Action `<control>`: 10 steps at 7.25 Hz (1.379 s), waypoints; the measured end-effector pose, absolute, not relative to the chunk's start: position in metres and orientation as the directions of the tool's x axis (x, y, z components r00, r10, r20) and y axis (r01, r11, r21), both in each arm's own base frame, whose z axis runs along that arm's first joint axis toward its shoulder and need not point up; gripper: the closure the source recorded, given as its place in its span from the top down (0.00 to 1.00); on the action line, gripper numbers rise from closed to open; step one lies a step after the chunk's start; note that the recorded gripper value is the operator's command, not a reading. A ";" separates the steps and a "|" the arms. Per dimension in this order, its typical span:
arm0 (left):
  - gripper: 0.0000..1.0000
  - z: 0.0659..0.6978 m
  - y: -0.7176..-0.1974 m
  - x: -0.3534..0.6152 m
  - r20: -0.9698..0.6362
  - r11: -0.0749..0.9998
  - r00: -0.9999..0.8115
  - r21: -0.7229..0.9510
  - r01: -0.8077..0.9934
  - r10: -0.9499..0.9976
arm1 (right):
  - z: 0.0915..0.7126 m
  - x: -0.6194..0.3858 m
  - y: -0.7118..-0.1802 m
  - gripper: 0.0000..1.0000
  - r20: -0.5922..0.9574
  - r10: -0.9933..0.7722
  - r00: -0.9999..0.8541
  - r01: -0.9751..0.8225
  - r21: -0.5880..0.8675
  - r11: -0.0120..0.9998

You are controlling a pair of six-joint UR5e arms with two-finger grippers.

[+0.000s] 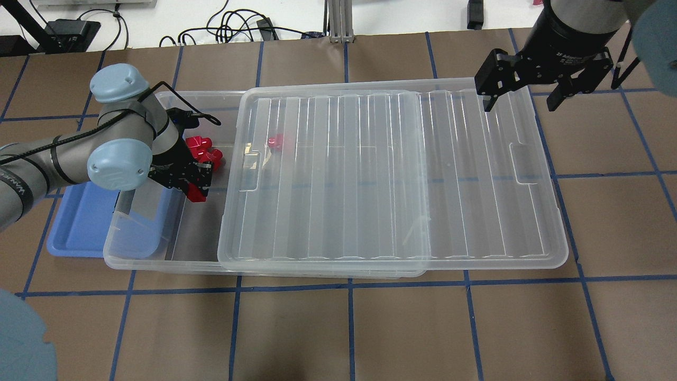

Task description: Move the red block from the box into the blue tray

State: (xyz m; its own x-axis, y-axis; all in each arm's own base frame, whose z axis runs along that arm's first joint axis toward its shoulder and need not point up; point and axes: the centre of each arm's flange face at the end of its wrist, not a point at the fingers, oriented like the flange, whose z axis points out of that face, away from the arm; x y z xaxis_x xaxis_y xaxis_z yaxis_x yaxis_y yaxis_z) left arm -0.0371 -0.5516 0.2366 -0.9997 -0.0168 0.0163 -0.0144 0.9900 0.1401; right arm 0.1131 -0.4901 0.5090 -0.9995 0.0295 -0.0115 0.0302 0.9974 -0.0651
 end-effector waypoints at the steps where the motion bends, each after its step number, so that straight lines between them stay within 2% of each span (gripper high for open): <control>1: 0.00 0.264 -0.557 -0.038 0.014 0.990 -0.999 0.140 -0.026 -0.028 | 0.509 0.113 -0.490 1.00 -0.011 0.030 -0.999 0.030 -0.065 0.997; 4: 0.00 0.376 -0.572 -0.025 -0.004 0.991 -0.999 0.119 -0.054 -0.054 | 0.509 0.113 -0.490 1.00 -0.011 0.030 -0.999 0.031 -0.065 0.997; 6: 0.00 0.434 -0.584 0.030 -0.079 0.993 -0.996 0.106 -0.052 -0.044 | 0.508 0.113 -0.491 1.00 -0.010 0.027 -1.000 0.028 -0.063 0.998; 8: 0.00 0.426 -0.585 0.124 -0.099 0.989 -0.994 0.145 0.021 0.036 | 0.507 0.104 -0.497 1.00 -0.007 0.007 -1.000 0.008 -0.061 0.998; 10: 0.00 0.364 -0.596 0.177 -0.089 0.986 -0.993 0.156 0.061 0.075 | 0.501 0.061 -0.505 1.00 0.005 -0.002 -1.000 -0.002 -0.047 0.999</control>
